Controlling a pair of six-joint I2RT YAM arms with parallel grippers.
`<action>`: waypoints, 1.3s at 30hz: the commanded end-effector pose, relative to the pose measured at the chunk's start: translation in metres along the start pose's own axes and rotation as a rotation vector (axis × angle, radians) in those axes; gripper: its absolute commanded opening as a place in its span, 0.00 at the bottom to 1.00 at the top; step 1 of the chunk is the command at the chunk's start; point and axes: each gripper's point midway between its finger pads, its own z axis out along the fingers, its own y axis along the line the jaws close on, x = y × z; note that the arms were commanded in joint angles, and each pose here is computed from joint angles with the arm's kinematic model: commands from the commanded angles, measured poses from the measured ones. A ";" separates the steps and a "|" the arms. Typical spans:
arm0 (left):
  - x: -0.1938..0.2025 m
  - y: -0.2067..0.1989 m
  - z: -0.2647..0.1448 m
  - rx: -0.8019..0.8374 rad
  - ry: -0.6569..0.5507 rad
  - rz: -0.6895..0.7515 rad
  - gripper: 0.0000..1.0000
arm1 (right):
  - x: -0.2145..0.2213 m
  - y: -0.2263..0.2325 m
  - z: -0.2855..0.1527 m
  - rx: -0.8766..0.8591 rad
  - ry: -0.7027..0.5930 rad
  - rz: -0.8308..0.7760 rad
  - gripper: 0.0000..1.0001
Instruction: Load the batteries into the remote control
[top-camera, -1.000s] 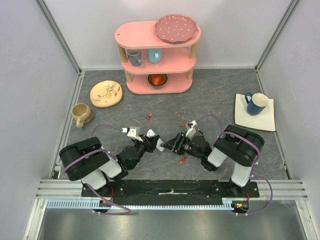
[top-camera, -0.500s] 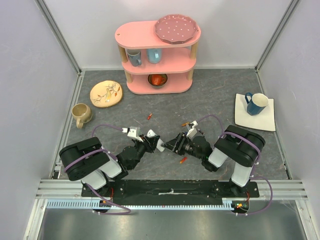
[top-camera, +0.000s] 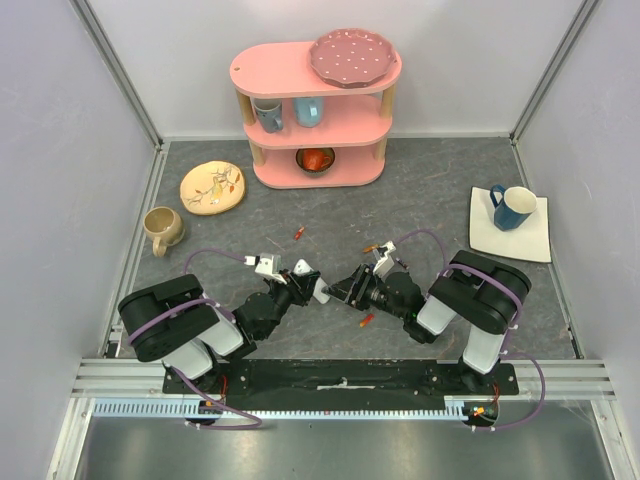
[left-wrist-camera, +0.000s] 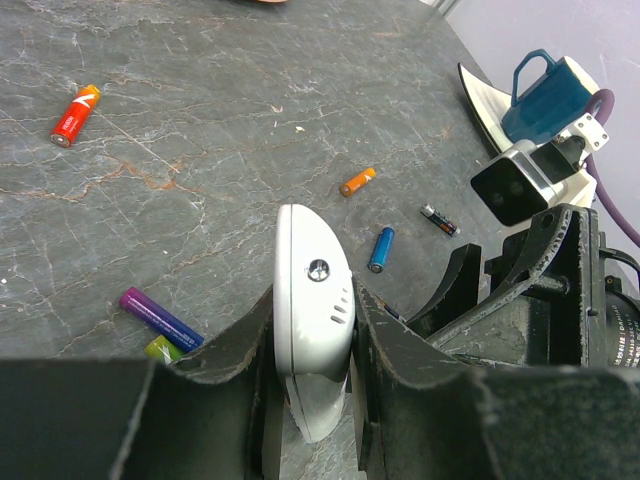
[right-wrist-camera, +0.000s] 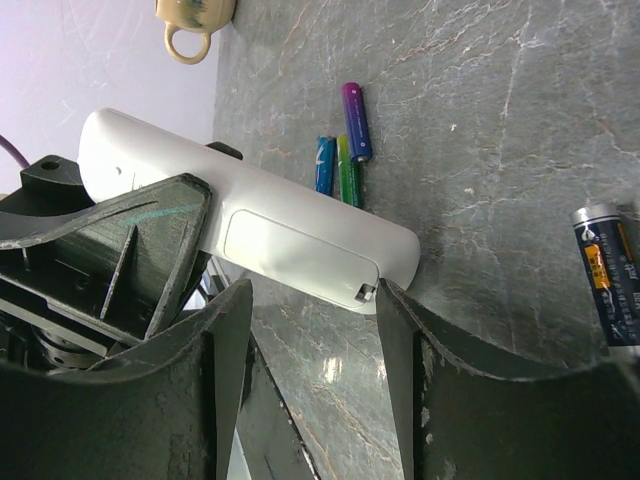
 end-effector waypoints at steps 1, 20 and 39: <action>-0.035 -0.024 -0.001 0.087 -0.138 -0.046 0.02 | -0.008 0.011 0.006 -0.042 -0.027 -0.006 0.60; -0.030 -0.028 0.000 0.100 -0.122 -0.051 0.02 | -0.004 0.016 0.013 -0.064 -0.006 0.008 0.52; -0.025 -0.031 0.000 0.112 -0.110 -0.029 0.02 | -0.008 0.027 0.016 -0.092 -0.010 0.005 0.36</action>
